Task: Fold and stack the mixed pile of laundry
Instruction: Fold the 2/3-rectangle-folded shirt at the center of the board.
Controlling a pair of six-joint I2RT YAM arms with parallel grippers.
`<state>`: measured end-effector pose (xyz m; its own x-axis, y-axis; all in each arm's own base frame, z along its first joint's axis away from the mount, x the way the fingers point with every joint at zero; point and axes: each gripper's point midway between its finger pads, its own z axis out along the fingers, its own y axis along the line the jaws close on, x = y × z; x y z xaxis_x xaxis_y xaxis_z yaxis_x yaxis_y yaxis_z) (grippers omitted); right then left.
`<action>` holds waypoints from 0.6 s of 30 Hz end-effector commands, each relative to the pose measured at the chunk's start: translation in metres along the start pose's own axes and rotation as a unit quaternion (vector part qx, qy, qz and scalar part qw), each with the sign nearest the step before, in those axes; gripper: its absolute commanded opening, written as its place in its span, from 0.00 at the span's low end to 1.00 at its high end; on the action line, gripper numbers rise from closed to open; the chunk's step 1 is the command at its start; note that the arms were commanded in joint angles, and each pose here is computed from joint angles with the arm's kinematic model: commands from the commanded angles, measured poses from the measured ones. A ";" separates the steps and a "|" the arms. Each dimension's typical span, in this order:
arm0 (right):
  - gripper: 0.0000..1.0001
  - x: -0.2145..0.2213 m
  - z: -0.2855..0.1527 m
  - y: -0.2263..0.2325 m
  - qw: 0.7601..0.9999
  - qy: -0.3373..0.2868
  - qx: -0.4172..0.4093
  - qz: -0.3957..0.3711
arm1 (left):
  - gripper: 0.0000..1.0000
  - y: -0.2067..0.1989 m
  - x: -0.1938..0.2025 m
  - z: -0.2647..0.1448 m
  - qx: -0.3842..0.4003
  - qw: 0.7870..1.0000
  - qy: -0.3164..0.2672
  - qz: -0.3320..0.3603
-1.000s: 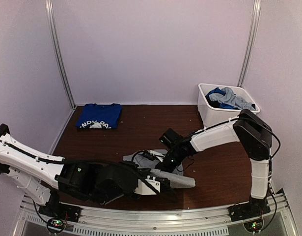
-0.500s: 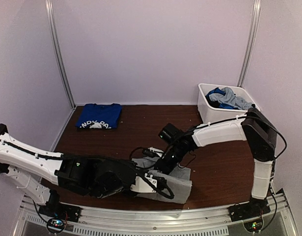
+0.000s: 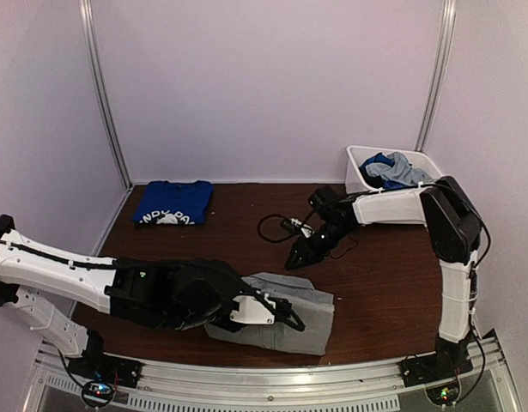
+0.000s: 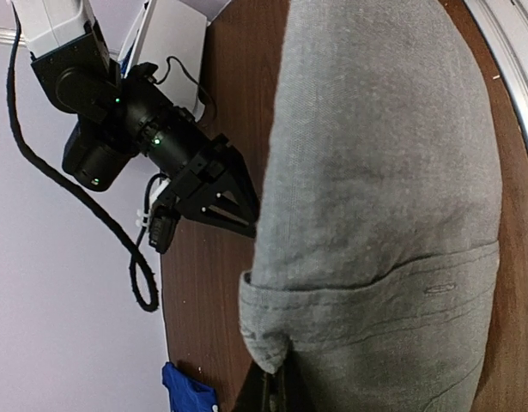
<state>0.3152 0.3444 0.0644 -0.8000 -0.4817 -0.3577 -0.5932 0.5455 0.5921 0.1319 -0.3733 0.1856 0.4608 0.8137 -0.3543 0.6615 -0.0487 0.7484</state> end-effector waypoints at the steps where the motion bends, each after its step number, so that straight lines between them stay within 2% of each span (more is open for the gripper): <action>1: 0.32 0.007 0.028 -0.014 1.000 0.026 0.004 0.002 | 0.00 0.014 -0.013 0.015 -0.001 1.000 -0.029 -0.005; 7: 0.24 0.034 0.051 -0.032 0.998 0.066 0.005 0.015 | 0.00 0.024 0.002 0.047 -0.002 1.000 -0.025 -0.013; 13: 0.22 0.038 0.055 -0.030 0.998 0.065 -0.010 0.018 | 0.00 0.043 0.022 0.085 -0.017 1.000 -0.005 -0.019; 18: 0.21 0.036 0.054 -0.026 0.998 0.061 -0.021 0.014 | 0.00 0.046 0.021 0.113 -0.027 1.000 -0.008 -0.006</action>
<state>0.3104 0.3592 0.0276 -0.7921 -0.5192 -0.3210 -0.5867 0.5024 0.6351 0.2250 -0.3933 0.1268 0.4057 0.8585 -0.3138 0.6816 -0.0554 0.7297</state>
